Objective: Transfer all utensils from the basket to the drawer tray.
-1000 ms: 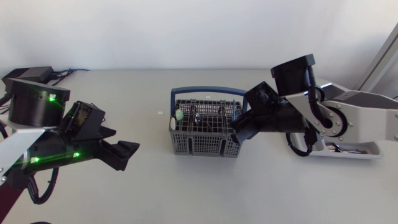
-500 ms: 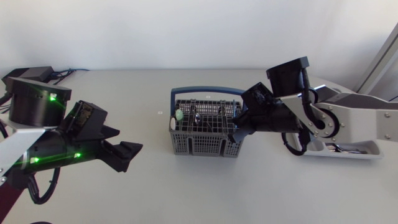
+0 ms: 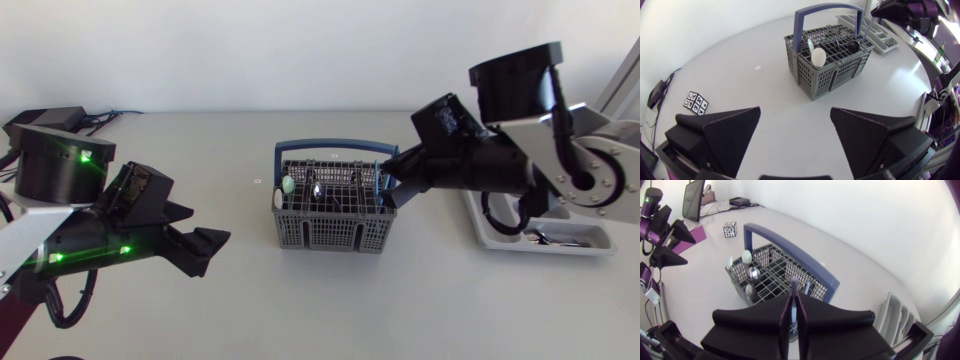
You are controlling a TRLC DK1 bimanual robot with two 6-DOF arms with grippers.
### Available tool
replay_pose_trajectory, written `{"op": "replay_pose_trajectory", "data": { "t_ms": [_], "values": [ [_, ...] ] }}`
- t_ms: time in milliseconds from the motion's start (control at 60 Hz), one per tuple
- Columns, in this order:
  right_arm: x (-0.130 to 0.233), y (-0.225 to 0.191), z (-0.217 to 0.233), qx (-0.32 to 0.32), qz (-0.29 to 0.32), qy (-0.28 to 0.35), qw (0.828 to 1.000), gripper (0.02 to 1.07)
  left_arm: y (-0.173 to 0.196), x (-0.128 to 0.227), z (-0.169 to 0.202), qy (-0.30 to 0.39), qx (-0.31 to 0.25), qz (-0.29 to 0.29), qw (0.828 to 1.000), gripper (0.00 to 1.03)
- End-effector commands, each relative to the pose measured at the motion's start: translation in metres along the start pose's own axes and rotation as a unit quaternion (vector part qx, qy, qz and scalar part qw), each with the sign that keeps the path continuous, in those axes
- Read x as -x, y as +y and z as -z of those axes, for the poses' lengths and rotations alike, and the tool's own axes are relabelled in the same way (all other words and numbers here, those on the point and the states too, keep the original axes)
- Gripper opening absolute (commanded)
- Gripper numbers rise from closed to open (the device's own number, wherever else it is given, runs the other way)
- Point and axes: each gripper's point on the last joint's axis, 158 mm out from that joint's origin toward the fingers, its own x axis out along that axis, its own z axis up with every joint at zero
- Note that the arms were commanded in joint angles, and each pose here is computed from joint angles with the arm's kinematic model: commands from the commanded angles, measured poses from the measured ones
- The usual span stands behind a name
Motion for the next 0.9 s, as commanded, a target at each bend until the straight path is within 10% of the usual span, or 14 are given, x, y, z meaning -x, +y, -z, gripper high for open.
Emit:
{"op": "replay_pose_trajectory", "data": {
  "t_ms": [0,317,883],
  "values": [
    [0.024,0.000,-0.032,0.004,0.003,-0.039,0.999,0.07,-0.004,0.000,-0.009,-0.012,-0.017,0.006,1.000,0.98],
    [0.103,-0.023,-0.057,-0.025,0.023,-0.068,0.997,0.07,-0.016,0.000,-0.016,-0.032,-0.052,0.018,0.998,0.98],
    [0.089,-0.175,0.080,-0.178,0.111,0.118,0.971,0.07,-0.033,-0.004,-0.040,-0.069,-0.123,0.030,0.990,0.98]
  ]
}}
